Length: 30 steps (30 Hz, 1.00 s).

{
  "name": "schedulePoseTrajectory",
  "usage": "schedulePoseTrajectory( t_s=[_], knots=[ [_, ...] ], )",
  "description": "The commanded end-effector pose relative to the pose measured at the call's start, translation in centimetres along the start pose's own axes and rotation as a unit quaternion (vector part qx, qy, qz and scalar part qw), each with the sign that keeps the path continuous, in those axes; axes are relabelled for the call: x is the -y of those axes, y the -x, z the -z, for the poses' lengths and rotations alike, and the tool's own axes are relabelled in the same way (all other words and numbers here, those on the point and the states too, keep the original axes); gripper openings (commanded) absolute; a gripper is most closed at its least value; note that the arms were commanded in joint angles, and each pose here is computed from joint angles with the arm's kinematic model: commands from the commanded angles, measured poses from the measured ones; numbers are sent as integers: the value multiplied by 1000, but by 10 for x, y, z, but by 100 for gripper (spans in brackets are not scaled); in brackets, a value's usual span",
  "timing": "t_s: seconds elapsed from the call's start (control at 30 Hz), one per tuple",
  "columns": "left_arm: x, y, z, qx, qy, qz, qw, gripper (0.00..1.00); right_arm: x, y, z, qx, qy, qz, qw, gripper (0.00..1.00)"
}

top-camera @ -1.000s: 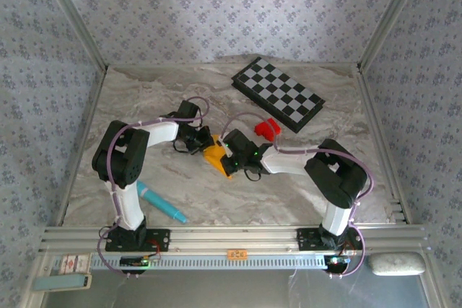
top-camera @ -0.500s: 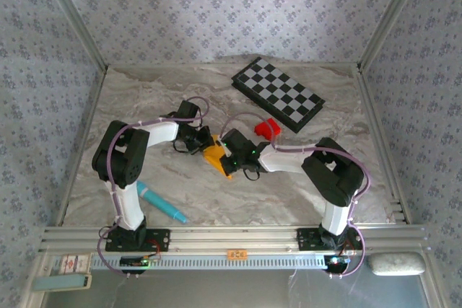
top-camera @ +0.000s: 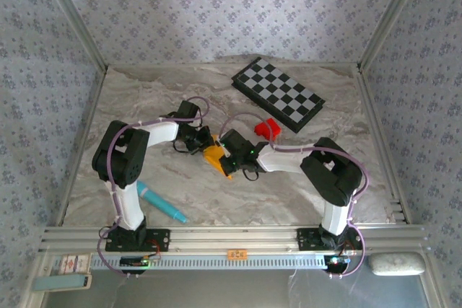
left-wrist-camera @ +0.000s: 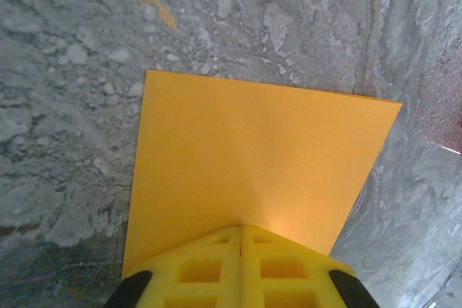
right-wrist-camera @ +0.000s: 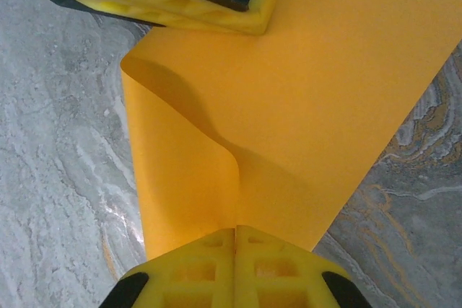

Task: Fold a paper plane with a square sheet of paper (pick it up from the middle)
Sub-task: Third fold the triangle at the center of the table.

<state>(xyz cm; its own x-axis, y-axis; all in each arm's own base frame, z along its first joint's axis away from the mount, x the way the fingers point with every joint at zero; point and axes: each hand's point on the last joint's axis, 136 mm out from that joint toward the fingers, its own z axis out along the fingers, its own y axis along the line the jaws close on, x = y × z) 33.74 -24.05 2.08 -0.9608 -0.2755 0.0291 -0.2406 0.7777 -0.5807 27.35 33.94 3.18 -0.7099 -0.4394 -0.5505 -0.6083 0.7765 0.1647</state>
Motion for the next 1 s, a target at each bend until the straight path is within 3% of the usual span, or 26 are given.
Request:
schedulePoseTrajectory(
  t_s=[0.0, 0.7, 0.97],
  knots=[
    [-14, -10, -10, -20, 25, 3, 999, 4, 3, -3, -5, -13, -16, -4, 1000, 0],
    [-11, -9, -7, -17, 21, 1, 1000, 4, 6, -10, -11, -34, -24, -2, 999, 0],
    [4, 4, 20, 13, -2, 0, 1000, 8, 9, -19, -12, -51, -35, -7, 998, 0]
  ],
)
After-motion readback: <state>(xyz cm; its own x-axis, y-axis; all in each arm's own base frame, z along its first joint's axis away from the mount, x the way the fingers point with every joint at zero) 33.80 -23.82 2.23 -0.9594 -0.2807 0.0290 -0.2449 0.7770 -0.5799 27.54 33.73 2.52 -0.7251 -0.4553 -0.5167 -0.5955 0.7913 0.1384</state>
